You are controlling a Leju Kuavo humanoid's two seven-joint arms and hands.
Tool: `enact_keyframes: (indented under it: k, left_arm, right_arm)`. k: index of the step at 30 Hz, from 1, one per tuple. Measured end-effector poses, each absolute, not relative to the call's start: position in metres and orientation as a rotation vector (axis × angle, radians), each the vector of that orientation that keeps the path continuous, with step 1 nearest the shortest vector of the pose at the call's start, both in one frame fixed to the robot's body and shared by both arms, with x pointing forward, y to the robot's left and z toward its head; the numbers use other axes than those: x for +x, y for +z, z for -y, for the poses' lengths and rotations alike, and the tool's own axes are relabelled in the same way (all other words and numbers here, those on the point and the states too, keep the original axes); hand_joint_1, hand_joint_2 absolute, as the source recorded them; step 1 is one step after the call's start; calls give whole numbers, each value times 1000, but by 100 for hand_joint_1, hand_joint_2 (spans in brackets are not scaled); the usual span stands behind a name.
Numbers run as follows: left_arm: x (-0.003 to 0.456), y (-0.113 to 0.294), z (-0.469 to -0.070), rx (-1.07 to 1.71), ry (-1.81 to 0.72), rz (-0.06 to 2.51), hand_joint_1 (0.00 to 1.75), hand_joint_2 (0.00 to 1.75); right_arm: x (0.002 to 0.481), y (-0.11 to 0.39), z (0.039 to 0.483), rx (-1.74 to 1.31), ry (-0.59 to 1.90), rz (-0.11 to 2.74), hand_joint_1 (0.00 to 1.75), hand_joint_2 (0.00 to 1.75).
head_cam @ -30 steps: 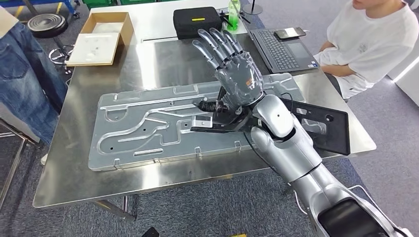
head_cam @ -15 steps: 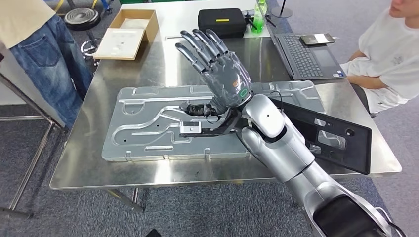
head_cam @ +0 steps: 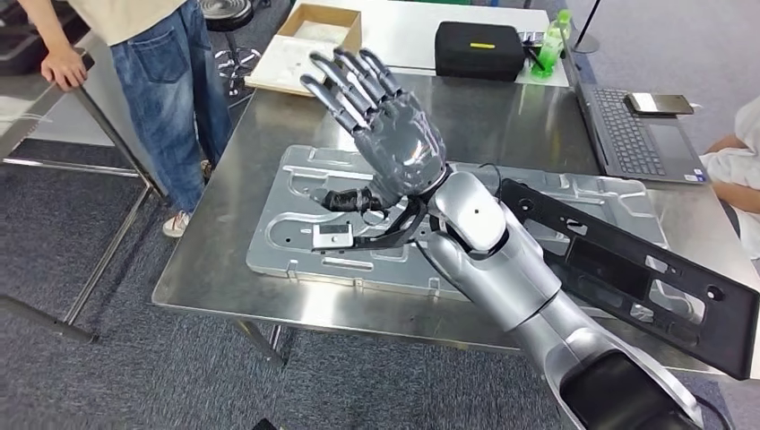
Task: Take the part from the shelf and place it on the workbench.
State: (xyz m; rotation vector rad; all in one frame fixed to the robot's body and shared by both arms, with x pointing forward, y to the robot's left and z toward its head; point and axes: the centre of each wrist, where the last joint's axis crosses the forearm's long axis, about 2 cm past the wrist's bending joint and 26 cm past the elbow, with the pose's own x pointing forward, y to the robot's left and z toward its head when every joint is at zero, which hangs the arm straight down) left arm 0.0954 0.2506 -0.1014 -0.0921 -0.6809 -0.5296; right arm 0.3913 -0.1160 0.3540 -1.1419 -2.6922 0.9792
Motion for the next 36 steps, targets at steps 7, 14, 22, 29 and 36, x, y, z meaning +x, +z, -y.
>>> enact_keyframes:
  k: [7,14,22,29,36]
  left_arm:
    - [92,-102,-254,-80,-523,658,0,0]
    - [80,-106,-275,-47,-515,625,0,0]
    - [79,-106,-286,-29,-511,615,0,0]
    - [83,-106,-291,-31,-508,626,0,0]
    - [90,-104,-287,-52,-488,638,0,0]
  right_arm:
    - [389,347,125,-1136,914,2699,0,0]
    - [383,340,128,-1137,868,2714,0,0]
    - [382,331,130,-1136,860,2697,0,0]
    - [383,335,134,-1155,832,2702,0,0]
    - [387,336,139,-1170,862,2684,0,0]
